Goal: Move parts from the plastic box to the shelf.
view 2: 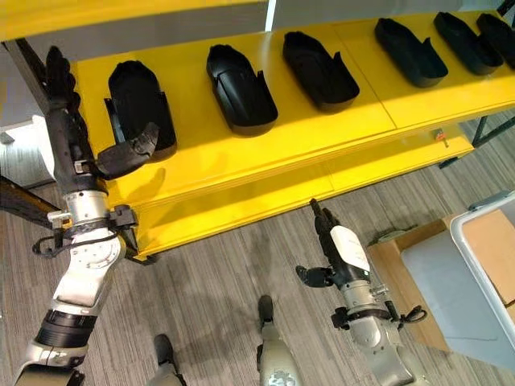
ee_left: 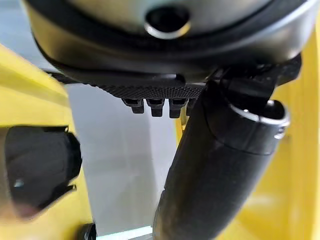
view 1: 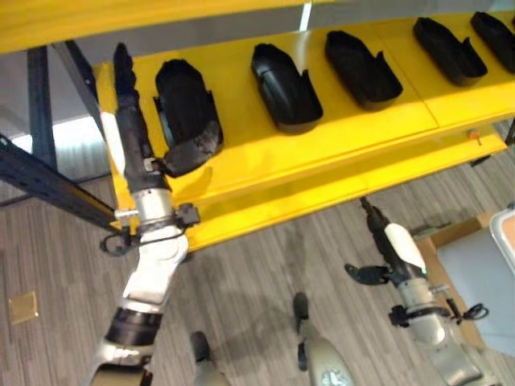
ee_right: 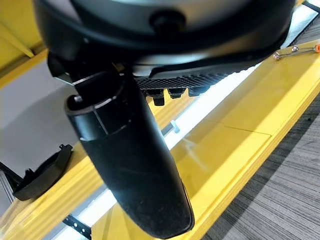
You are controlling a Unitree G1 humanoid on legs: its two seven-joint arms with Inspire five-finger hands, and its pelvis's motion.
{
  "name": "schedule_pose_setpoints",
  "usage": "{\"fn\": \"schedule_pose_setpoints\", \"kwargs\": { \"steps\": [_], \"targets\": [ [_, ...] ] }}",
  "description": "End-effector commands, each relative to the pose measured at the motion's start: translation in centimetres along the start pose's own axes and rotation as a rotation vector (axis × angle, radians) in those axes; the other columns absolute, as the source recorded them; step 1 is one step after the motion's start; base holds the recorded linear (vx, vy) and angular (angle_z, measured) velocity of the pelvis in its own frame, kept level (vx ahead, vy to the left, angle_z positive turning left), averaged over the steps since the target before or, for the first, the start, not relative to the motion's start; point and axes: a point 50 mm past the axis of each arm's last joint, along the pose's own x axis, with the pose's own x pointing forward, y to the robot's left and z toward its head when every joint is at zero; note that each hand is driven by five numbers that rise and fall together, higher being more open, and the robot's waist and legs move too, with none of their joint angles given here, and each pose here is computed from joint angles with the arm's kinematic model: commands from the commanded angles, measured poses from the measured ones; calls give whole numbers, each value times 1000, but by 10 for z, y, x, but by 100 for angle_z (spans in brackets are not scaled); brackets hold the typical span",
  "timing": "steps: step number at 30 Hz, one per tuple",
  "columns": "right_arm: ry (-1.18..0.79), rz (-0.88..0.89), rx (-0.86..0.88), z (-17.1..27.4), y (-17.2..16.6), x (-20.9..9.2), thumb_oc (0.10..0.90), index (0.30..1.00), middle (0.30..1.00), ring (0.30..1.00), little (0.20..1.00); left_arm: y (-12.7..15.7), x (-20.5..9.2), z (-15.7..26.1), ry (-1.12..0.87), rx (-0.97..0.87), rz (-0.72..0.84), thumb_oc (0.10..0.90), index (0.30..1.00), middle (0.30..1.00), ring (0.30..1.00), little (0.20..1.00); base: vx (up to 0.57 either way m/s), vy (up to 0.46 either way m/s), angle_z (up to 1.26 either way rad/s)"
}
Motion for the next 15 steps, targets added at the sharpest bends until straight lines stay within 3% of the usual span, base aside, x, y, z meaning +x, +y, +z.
{"fn": "schedule_pose_setpoints", "kwargs": {
  "steps": [1,7,8,11,13,15],
  "targets": [
    [-104,-180,51,17,-44,13,900,1000,1000,1000,1000,11,2,19,-95,-179,-72,900,1000,1000,1000,1000,22,8,3],
    [-104,-128,180,19,-38,12,900,1000,1000,1000,1000,26,-41,-17,166,-258,-180,900,1000,1000,1000,1000,-1,3,6],
    [-117,-106,276,22,-36,11,900,1000,1000,1000,1000,29,-63,-29,279,-297,-228,900,1000,1000,1000,1000,-5,11,8],
    [-116,-85,420,24,-31,9,900,1000,1000,1000,1000,28,-86,-45,414,-340,-262,900,1000,1000,1000,1000,-4,13,6],
    [-136,-38,568,28,-26,7,900,1000,1000,1000,1000,28,-103,-53,487,-257,-384,900,1000,1000,1000,1000,-1,27,24],
    [-140,-19,670,30,-23,4,900,1000,1000,1000,1000,30,-116,-62,551,-243,-405,900,1000,1000,1000,1000,9,35,20]
  ]
}}
